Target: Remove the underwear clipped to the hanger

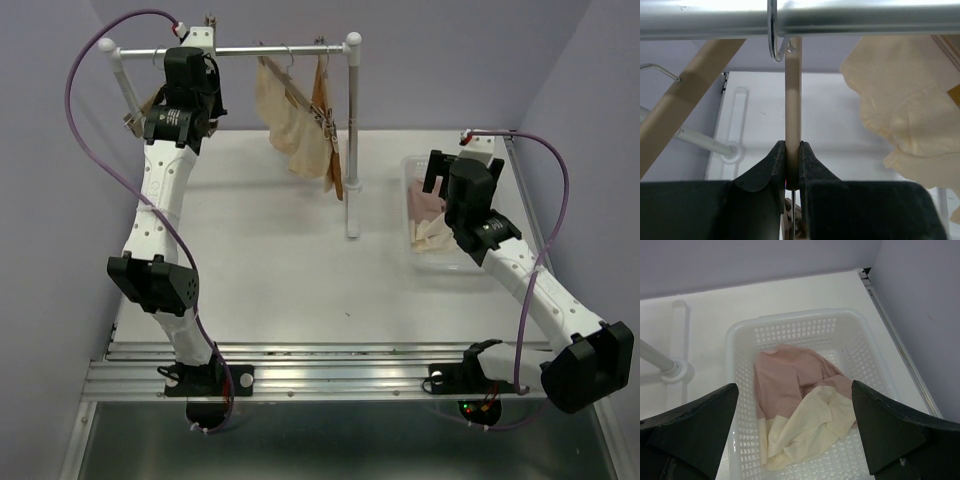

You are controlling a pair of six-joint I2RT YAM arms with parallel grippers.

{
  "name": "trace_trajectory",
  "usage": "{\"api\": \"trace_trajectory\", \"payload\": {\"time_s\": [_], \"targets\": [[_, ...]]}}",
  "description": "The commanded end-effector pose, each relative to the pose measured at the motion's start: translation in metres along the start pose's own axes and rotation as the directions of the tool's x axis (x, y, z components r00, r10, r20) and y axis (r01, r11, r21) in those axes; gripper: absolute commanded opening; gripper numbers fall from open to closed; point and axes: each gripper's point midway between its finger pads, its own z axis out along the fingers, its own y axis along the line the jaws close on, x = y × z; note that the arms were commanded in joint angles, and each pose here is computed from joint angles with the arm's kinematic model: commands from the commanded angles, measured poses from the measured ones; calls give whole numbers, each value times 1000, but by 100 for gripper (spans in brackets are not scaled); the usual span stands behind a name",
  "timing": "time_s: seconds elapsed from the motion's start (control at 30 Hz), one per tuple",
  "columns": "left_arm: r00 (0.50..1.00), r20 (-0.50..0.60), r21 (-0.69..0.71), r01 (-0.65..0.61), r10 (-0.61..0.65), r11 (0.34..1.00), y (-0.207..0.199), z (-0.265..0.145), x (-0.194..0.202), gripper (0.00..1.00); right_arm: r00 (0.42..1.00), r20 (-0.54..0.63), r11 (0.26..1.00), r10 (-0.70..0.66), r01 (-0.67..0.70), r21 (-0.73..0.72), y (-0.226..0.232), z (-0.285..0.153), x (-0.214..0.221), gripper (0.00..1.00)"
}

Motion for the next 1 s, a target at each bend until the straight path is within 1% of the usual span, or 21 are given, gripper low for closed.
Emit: {"api": "trace_trajectory", "payload": {"time_s": [0.0, 0.1, 0.13, 0.17, 0.2, 0.23, 0.3, 0.33, 0.37, 0.4, 0.43, 0.5, 0.53, 0.57, 0.6, 0.63, 0.7, 0.87, 0.97], "targets": [[999, 48, -32, 14, -12, 999, 22, -4, -19, 0, 998, 55, 1000, 24, -24, 8, -1, 0, -17, 100], [999, 16, -36, 43, -42, 998, 24, -4, -9, 0, 998, 54, 1000, 27, -27, -1, 1, 0, -16, 100], [999, 23, -33, 49, -48, 998, 24, -10, -10, 3, 998, 54, 1000, 27, -27, -6, 2, 0, -16, 100], [998, 23, -28, 55, -54, 998, 24, -12, -9, 9, 998, 54, 999, 29, -29, -14, 3, 0, -17, 100], [998, 8, -26, 58, -58, 998, 22, -9, 1, 14, 998, 56, 999, 30, -29, -22, 4, -1, -18, 100], [998, 7, -13, 58, -58, 998, 20, -11, 2, 15, 998, 57, 999, 32, -30, -35, 6, -2, -19, 100], [998, 7, -4, 58, -58, 998, 20, -17, 6, 31, 998, 57, 998, 35, -32, -54, 9, -3, -19, 100], [996, 15, 1, 82, -82, 997, 19, -23, 4, 38, 998, 57, 996, 34, -29, -82, 13, -4, -20, 100], [996, 9, 2, 88, -88, 996, 19, -24, 7, 53, 997, 67, 995, 37, -31, -98, 15, -6, -23, 100], [995, 11, 1, 95, -95, 995, 19, -27, 6, 58, 997, 67, 993, 34, -25, -119, 18, -7, -23, 100], [995, 18, 7, 103, -103, 995, 19, -33, 4, 65, 996, 78, 986, 33, -19, -168, 24, -10, -27, 100], [993, 33, 33, 114, -115, 993, 16, -40, 1, 73, 995, 89, 977, 35, -15, -214, 30, -15, -30, 100], [989, 56, 49, 131, -134, 990, 15, -51, -7, 89, 995, 91, 966, 34, -10, -259, 37, -18, -30, 100], [988, 62, 64, 139, -143, 988, 12, -54, -6, 99, 993, 109, 958, 47, -15, -286, 39, -23, -37, 100], [985, 75, 78, 149, -154, 986, 11, -59, -9, 99, 993, 111, 951, 49, -12, -309, 42, -26, -38, 100], [976, 103, 92, 182, -191, 979, 11, -72, -16, 99, 993, 111, 938, 46, -4, -348, 48, -29, -37, 100], [969, 115, 124, 207, -221, 970, 6, -80, -16, 99, 991, 118, 928, 61, -13, -371, 50, -34, -41, 100], [927, 186, 155, 301, -327, 941, 6, -121, -32, 99, 990, 116, 937, 85, -39, -348, 43, -36, -41, 100], [904, 192, 237, 334, -381, 912, -14, -139, -44, 99, 989, 110, 949, 94, -55, -311, 38, -33, -38, 100]]}}
